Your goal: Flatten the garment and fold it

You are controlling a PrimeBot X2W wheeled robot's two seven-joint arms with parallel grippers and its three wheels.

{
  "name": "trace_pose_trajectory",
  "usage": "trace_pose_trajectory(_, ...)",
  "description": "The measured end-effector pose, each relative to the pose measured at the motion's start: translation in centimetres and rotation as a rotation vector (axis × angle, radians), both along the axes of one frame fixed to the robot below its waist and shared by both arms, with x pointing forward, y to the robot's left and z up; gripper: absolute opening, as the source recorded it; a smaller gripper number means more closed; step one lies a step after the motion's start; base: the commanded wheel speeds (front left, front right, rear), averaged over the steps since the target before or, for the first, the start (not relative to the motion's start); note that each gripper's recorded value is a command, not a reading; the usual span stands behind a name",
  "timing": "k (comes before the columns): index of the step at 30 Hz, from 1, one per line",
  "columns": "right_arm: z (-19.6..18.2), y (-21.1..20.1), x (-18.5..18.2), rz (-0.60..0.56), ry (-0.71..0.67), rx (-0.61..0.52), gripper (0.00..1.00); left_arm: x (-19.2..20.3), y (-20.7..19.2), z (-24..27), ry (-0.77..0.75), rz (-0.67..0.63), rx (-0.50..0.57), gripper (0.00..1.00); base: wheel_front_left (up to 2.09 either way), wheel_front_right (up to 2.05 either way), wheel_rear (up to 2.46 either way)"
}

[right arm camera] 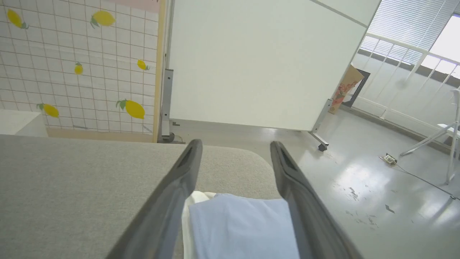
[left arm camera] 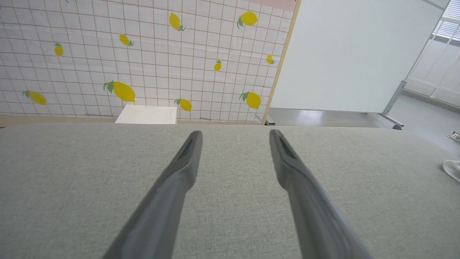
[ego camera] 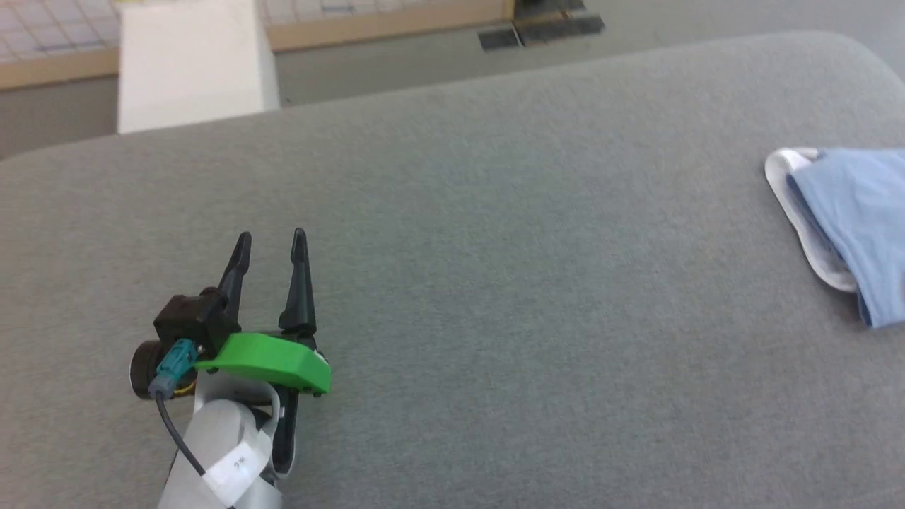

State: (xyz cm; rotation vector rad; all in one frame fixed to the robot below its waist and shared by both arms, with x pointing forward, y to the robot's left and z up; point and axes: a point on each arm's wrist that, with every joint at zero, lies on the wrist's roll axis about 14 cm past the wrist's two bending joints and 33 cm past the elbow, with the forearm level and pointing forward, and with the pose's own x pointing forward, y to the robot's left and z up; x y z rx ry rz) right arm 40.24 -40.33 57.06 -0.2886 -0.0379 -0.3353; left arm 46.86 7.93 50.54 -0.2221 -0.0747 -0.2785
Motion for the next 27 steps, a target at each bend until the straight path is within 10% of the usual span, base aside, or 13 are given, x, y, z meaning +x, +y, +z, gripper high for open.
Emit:
trace_pose_trajectory(12, 0.3, 13.9, -2.0, 0.286, -0.143, 0.191, 1.0, -4.1, 3.8, 1.8, -0.027, 0.092, 0.015, 1.0, 0.0, 0.0, 0.0)
trace_pose_trajectory(27, -3.1, 19.0, -3.4, 0.336, -0.118, 0.34, 1.0, -7.6, 6.6, 0.8, 0.012, 0.17, -0.009, 1.0, 0.0, 0.0, 0.0)
